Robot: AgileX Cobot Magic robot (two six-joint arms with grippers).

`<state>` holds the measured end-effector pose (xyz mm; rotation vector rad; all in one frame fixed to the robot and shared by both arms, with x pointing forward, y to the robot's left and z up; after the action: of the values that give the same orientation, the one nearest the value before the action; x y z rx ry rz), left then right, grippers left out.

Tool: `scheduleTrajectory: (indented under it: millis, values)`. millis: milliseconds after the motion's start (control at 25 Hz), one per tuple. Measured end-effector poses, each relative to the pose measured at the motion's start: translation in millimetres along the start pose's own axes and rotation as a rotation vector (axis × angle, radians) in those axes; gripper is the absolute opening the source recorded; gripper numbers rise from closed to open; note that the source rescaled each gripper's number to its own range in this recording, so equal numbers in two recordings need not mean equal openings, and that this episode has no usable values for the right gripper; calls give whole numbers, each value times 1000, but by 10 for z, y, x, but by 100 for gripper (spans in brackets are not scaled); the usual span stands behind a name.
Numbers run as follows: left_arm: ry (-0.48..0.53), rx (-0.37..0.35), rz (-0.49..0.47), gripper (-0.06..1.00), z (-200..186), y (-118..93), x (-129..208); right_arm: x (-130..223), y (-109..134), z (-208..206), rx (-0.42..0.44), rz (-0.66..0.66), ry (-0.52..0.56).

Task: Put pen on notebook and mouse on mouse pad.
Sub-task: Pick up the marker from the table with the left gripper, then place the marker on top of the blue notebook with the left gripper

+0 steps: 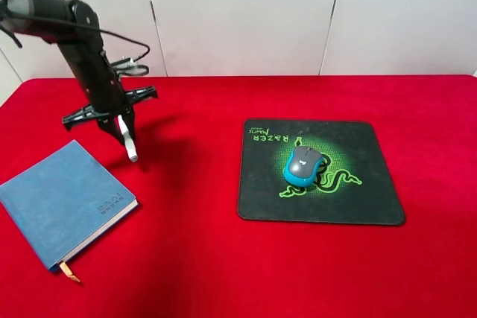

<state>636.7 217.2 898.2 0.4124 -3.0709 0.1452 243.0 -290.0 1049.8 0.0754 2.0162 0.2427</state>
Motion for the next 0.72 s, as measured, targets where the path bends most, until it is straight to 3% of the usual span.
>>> scheduleTrajectory:
  millis: [160, 400, 720]
  values:
    - [-8, 7, 37, 0, -272, -6, 59, 0, 0, 0, 0, 0, 0]
    - [-117, 56, 29, 0, -846, 38, 280, 0, 0, 0, 0, 0, 0]
    - [-128, 40, -7, 0, -949, 262, 717, 0, 0, 0, 0, 0, 0]
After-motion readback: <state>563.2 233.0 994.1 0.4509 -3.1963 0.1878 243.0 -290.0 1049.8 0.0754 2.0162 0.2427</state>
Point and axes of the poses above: a point on each arm's last joint axis where the gripper is mounted, z pointing out along that axis toward the gripper, y along the wrist's bending axis when the last joint is at zero, x = y × z, the point moved 1 cm from there along z, pointing out along that axis toward the gripper, and after that the axes turned 9 degrees about z, right-handed, at the moved point
